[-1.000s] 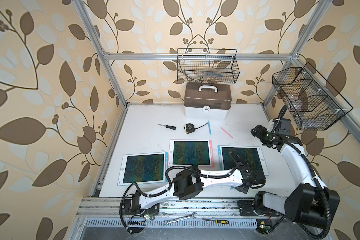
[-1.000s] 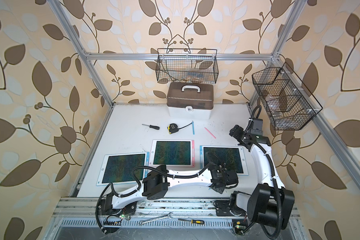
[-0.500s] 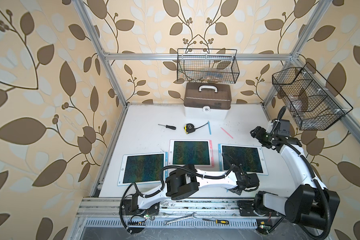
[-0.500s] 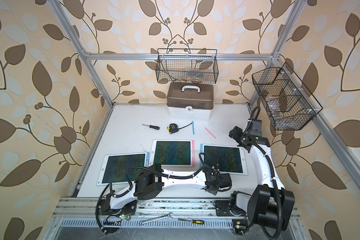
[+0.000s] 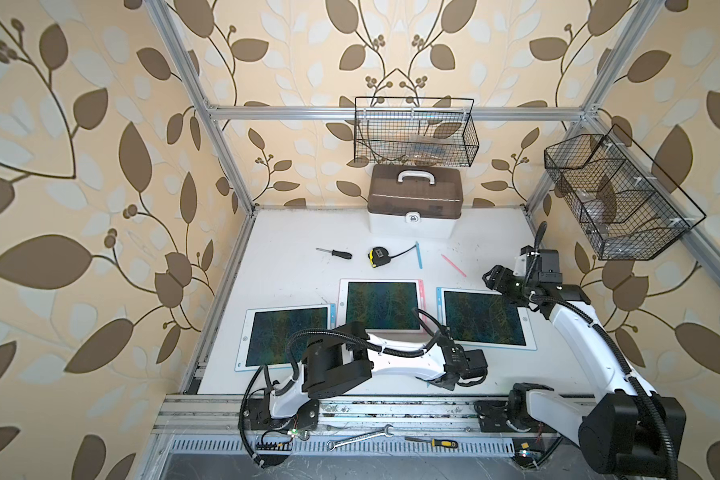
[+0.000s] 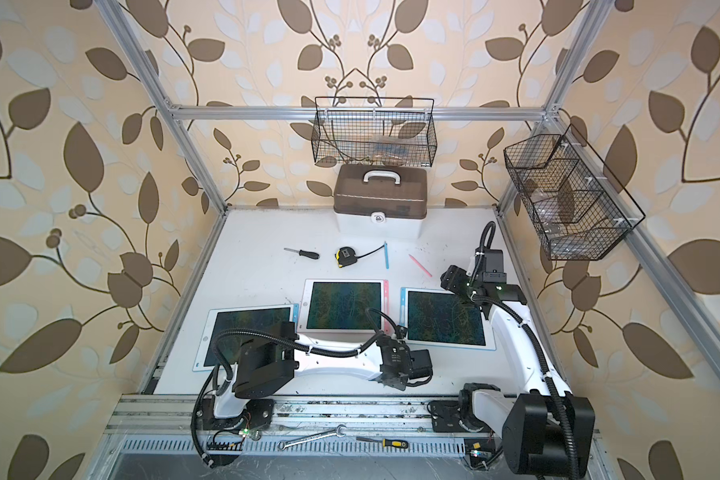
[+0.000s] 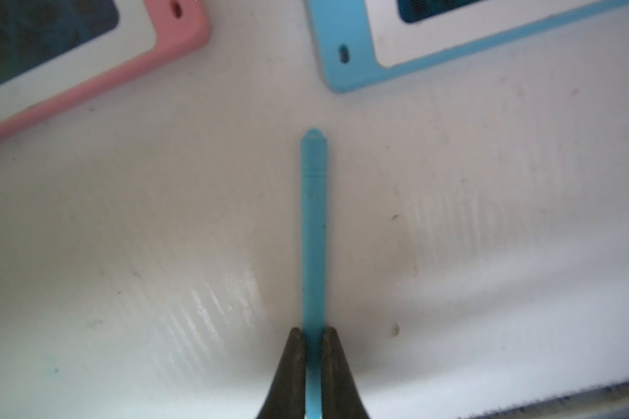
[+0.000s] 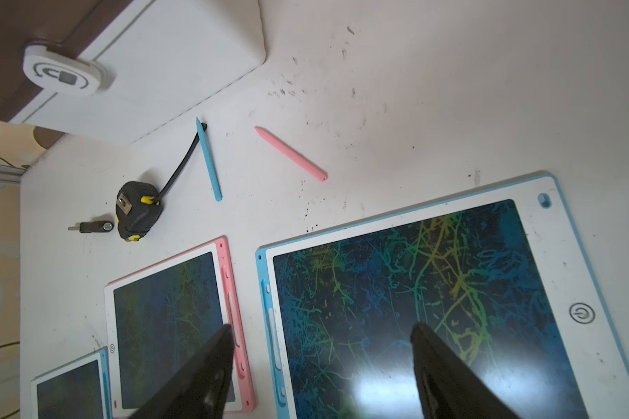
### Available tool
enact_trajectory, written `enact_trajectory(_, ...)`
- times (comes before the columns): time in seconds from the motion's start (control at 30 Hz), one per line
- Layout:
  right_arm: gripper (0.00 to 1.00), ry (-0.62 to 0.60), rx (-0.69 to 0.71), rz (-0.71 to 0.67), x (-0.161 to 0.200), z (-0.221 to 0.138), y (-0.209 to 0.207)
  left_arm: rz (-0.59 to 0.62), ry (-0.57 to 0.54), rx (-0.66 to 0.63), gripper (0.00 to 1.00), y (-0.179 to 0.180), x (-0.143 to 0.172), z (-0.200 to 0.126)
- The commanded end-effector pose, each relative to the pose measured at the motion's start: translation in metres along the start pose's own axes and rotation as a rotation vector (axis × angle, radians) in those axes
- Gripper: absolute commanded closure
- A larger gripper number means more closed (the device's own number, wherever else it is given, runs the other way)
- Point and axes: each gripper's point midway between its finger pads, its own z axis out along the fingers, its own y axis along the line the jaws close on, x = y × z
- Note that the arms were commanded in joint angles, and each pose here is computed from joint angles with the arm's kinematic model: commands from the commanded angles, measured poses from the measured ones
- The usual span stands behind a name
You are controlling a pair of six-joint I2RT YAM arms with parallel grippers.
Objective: Place the stylus back onto the writing tablet
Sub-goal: Move the stylus to the center of the board.
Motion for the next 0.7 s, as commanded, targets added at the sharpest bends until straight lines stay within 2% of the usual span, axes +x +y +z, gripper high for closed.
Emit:
enact_trajectory(0.0, 0.23, 0.022, 0.007, -0.038, 0.014, -0.003, 0.005, -0.062, 0.079, -0.122, 0.9, 0.039, 0.023, 0.024)
enact_trajectory(0.27, 0.24, 0.055, -0.068, -0.098, 0.038, -0.019, 0.035, -0.215, 0.101, -0.145, 0.88, 0.07, 0.017, 0.026)
enact_trajectory(0.5, 0.24, 0.07, -0.078, -0.171, 0.056, -0.034, 0.047, -0.241, 0.098, -0.062, 0.82, 0.057, 0.004, 0.026)
enact_trajectory(0.67, 0.24, 0.061, -0.069, -0.181, 0.053, -0.038, 0.053, -0.279, 0.164, -0.113, 0.79, 0.066, 0.014, 0.033)
